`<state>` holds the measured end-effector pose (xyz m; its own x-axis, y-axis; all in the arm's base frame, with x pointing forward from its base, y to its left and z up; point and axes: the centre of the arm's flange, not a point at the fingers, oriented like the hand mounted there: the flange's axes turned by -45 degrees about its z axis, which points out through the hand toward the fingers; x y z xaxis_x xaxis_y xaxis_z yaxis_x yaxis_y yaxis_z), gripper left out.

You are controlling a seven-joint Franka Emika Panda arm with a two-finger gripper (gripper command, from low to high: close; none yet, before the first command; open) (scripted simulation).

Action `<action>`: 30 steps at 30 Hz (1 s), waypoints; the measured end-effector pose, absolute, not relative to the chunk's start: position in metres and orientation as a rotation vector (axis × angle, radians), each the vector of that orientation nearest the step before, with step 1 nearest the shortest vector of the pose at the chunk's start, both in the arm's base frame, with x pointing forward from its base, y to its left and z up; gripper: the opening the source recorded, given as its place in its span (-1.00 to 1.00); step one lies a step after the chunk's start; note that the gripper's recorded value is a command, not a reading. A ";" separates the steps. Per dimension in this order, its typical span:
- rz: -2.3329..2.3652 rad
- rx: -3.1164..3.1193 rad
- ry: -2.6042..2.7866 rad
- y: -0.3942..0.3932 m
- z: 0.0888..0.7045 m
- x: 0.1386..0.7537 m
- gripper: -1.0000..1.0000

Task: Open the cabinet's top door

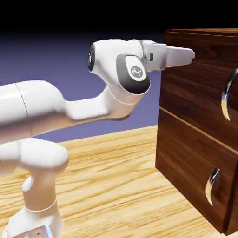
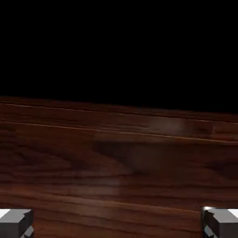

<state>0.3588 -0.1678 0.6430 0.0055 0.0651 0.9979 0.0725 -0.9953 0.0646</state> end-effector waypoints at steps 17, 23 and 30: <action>-2.201 -2.199 -0.047 -0.231 0.534 0.458 0.00; -2.220 -2.220 -0.001 -0.224 0.533 0.458 -1.00; -2.290 -2.291 0.169 -0.198 0.533 0.398 -1.00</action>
<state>0.3976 -0.1976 0.5332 0.0002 -0.0013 1.0000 -0.1457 -0.9893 -0.0012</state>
